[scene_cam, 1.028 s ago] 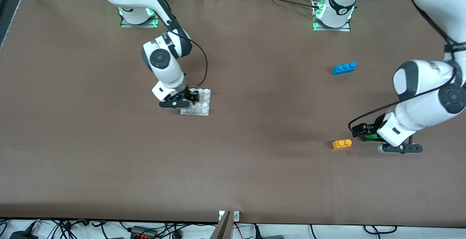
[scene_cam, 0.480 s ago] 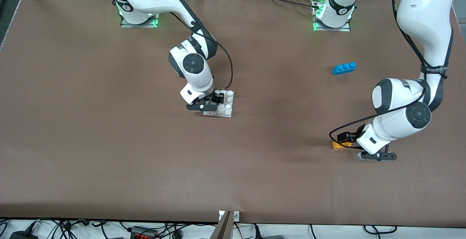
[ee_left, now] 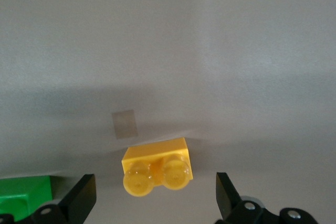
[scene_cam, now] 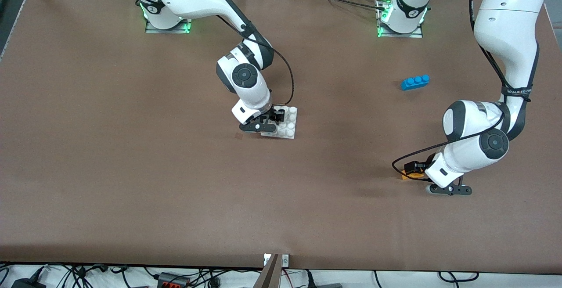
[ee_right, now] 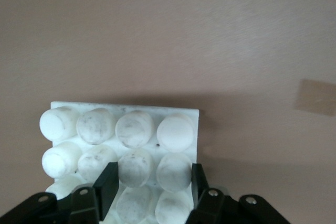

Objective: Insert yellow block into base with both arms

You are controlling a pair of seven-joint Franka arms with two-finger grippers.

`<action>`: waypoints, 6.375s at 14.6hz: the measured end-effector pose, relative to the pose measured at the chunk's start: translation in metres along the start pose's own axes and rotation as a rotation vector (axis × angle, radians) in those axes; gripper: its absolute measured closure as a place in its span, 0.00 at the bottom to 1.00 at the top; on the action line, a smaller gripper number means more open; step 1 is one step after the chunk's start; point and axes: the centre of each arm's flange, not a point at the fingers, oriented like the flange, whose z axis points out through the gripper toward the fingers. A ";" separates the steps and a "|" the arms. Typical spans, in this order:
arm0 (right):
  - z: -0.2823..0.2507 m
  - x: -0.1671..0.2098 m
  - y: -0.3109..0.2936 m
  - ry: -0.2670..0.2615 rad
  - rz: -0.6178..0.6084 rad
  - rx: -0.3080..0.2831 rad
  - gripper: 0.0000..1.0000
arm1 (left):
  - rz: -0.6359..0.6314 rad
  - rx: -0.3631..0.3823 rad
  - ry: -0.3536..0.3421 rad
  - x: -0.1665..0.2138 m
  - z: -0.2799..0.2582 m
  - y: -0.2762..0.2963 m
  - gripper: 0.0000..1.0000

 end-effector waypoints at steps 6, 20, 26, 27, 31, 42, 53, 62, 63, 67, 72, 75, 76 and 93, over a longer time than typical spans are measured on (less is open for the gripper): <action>0.008 -0.020 -0.029 -0.002 -0.021 0.064 0.38 | -0.035 0.027 -0.015 -0.002 0.015 -0.002 0.00; -0.015 -0.011 -0.041 -0.018 -0.015 0.062 0.35 | -0.082 0.027 -0.010 -0.003 0.034 0.009 0.00; -0.152 0.040 0.020 -0.029 -0.079 -0.182 0.28 | -0.086 0.026 -0.011 -0.003 0.040 0.010 0.00; -0.178 0.047 0.039 -0.049 -0.099 -0.219 0.28 | -0.086 0.026 -0.011 -0.003 0.040 0.010 0.00; -0.279 0.080 0.136 -0.130 -0.164 -0.275 0.11 | -0.086 0.027 -0.013 -0.003 0.042 0.010 0.00; -0.445 0.095 0.344 -0.198 -0.049 -0.219 0.00 | -0.084 0.029 -0.020 -0.005 0.047 0.009 0.25; -0.478 0.076 0.442 -0.093 0.028 -0.085 0.00 | -0.006 0.009 -0.031 -0.001 0.017 0.066 0.32; -0.478 0.087 0.443 -0.034 -0.050 -0.148 0.00 | 0.031 -0.070 -0.070 -0.034 -0.054 0.222 0.32; -0.476 0.088 0.442 -0.035 -0.053 -0.148 0.00 | -0.006 -0.077 -0.077 -0.043 -0.055 0.244 0.32; -0.474 0.089 0.440 -0.036 -0.058 -0.148 0.00 | 0.015 -0.088 -0.082 -0.089 -0.049 0.336 0.32; -0.474 0.089 0.439 -0.037 -0.059 -0.148 0.00 | 0.013 -0.143 -0.040 -0.154 0.000 0.388 0.32; -0.473 0.089 0.432 -0.038 -0.072 -0.148 0.00 | 0.012 -0.135 -0.050 -0.177 0.021 0.377 0.32; -0.473 0.089 0.430 -0.038 -0.075 -0.148 0.00 | 0.018 -0.128 -0.058 -0.185 0.022 0.375 0.32; -0.473 0.089 0.430 -0.038 -0.077 -0.148 0.00 | -0.007 -0.029 -0.104 -0.215 0.033 0.391 0.32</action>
